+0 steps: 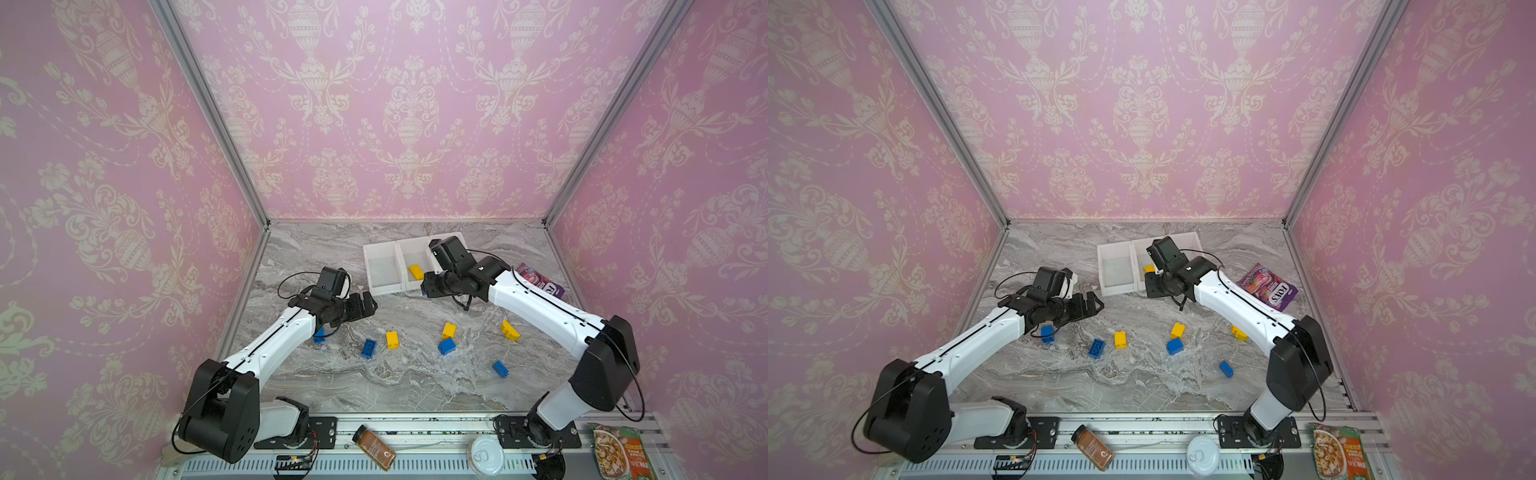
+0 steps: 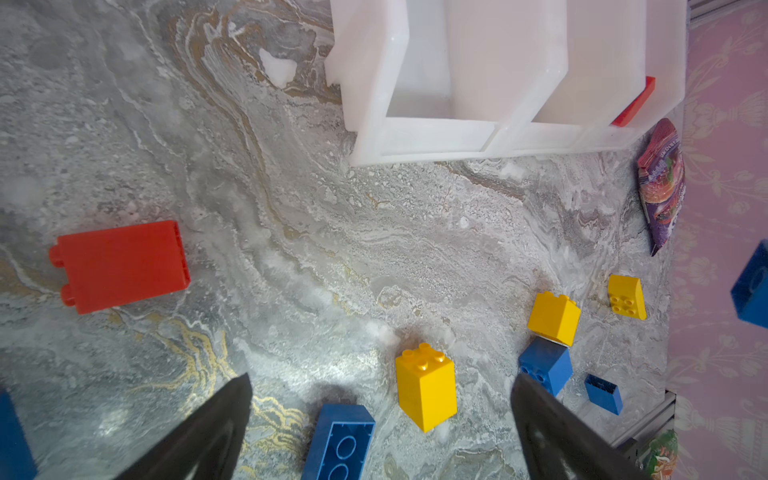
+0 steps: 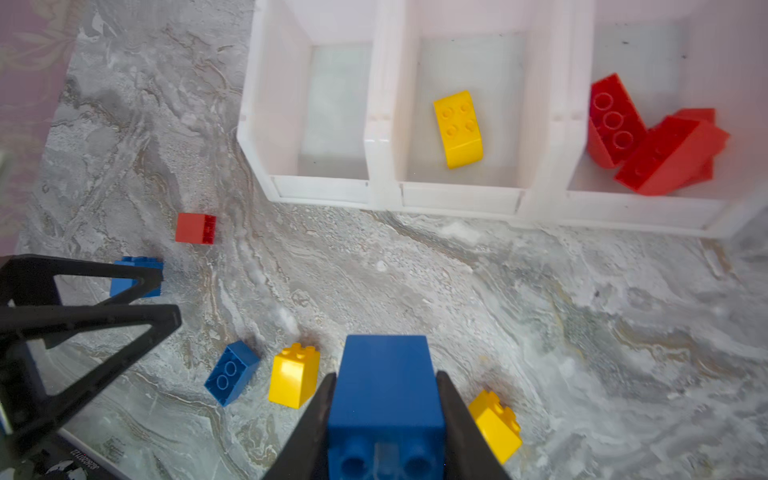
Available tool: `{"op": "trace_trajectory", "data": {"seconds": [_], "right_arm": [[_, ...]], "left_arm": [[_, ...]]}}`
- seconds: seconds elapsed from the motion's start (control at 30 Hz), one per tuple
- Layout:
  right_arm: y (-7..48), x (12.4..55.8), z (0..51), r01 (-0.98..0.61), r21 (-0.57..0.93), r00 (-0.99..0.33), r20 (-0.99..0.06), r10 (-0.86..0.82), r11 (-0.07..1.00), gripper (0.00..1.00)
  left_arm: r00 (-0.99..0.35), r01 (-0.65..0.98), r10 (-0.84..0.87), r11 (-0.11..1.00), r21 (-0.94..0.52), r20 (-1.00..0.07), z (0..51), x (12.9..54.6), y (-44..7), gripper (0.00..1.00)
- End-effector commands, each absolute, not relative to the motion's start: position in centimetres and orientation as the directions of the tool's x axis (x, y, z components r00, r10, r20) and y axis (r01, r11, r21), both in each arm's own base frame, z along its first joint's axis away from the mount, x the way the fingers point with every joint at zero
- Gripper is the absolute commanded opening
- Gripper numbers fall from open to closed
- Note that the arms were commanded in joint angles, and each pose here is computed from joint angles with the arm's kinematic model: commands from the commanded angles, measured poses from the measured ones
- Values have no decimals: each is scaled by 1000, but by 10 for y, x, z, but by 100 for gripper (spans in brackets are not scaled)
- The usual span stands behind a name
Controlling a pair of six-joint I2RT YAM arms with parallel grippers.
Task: Sort the legos into containers by color
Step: 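Carry the blue brick with the right gripper into the empty compartment and release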
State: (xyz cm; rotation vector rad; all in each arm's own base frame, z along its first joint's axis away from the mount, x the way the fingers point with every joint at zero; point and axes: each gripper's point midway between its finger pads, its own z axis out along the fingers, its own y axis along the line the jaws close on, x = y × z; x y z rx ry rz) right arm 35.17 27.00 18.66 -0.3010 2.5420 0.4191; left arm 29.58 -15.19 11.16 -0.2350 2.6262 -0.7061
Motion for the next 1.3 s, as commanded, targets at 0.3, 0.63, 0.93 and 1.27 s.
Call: {"op": "trace_trajectory", "data": {"seconds": [0.3, 0.63, 0.93, 1.27], "right_arm": [[378, 428, 166, -462, 235, -784, -558, -270, 855, 30], [388, 466, 115, -417, 188, -812, -516, -271, 890, 30], [374, 476, 82, -368, 150, -843, -470, -262, 918, 31], [366, 477, 73, -363, 109, -845, -458, -278, 925, 46]], "left_arm": [[-883, -89, -304, 856, -509, -358, 122, 285, -139, 99], [-878, -93, -312, 856, -508, -364, 126, 280, -136, 99], [-877, -94, -311, 858, -505, -365, 125, 281, -135, 99], [-874, -99, -319, 856, -508, -367, 126, 281, -135, 99]]}}
